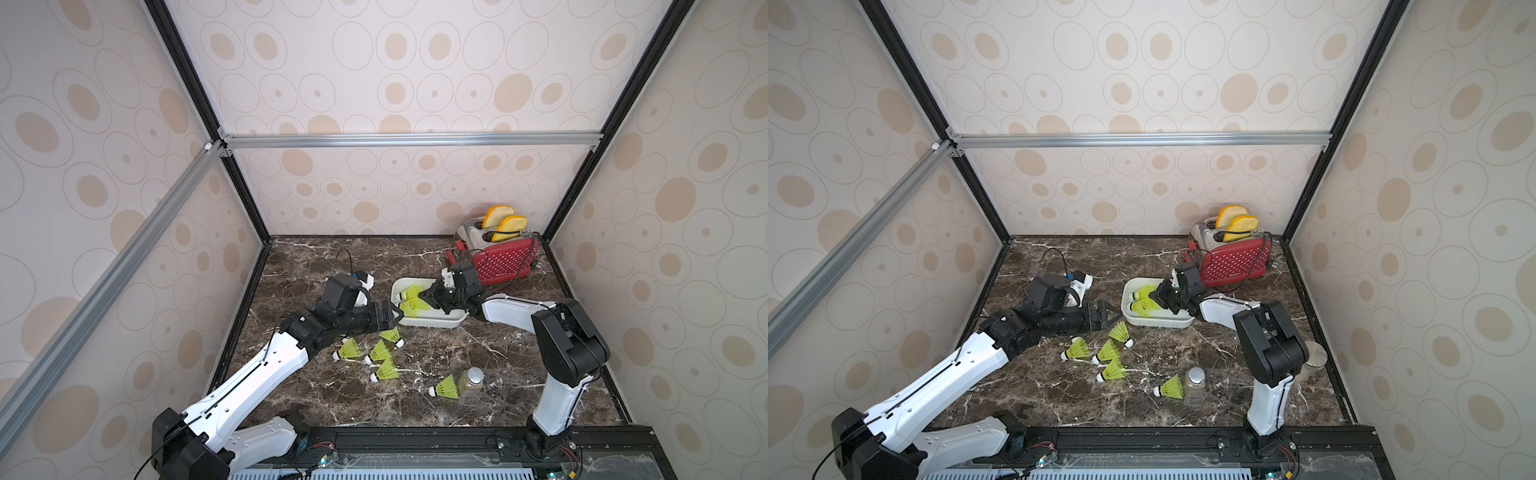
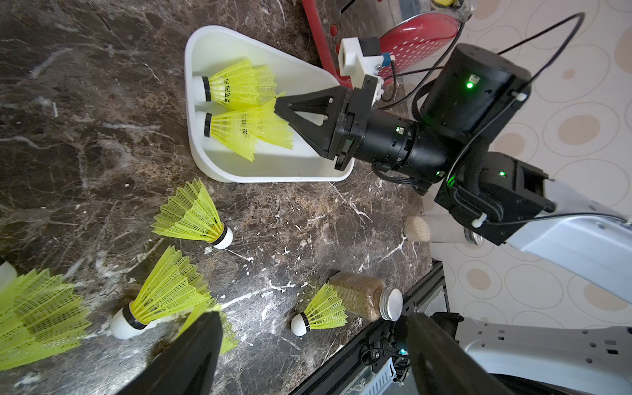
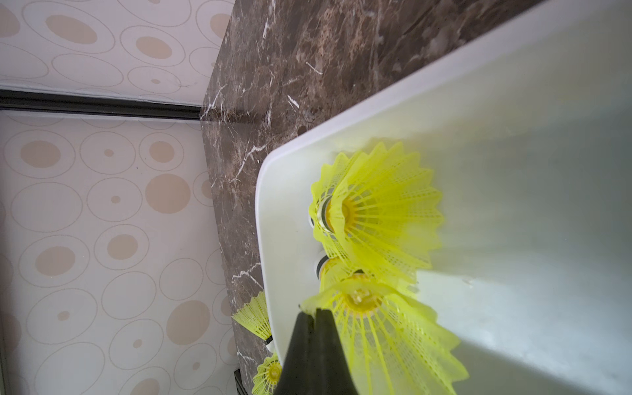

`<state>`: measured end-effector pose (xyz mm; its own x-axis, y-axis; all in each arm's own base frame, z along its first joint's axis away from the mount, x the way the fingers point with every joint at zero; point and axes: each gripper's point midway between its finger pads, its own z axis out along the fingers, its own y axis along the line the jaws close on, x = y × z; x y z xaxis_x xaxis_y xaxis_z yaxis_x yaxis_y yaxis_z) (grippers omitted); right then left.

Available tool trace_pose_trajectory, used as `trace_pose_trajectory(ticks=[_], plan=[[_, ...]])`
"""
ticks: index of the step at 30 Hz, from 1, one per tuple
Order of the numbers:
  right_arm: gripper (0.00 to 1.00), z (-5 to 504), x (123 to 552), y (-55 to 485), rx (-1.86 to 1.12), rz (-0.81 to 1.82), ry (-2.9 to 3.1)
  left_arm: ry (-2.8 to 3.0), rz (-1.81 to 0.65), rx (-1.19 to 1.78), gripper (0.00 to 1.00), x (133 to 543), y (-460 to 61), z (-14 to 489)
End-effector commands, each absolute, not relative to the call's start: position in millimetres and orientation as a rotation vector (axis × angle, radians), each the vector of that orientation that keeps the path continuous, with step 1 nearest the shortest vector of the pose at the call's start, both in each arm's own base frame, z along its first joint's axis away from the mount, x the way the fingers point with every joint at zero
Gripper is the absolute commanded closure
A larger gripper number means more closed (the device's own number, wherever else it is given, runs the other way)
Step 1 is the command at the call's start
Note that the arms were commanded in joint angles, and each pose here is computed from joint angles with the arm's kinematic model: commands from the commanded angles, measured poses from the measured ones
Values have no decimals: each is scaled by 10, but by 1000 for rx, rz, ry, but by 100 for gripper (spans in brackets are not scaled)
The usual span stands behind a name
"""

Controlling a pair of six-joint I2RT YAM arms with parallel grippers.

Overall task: Put the shuttlecocks into the storage box
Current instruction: Place the shuttlecock in the storage box.

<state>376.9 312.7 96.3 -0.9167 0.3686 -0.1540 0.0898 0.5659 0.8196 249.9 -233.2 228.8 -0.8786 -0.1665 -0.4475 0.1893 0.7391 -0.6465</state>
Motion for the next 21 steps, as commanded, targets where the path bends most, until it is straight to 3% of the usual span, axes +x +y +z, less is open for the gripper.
trace_pose_trajectory(ticks=[1, 21], plan=[[100, 873, 3703, 3156, 390, 1299, 2509, 2432, -973, 7, 12, 2553, -2305, 2387], [100, 1044, 3650, 3054, 485, 1434, 2323, 2440, -1000, 30, 13, 2555, -2362, 2359]])
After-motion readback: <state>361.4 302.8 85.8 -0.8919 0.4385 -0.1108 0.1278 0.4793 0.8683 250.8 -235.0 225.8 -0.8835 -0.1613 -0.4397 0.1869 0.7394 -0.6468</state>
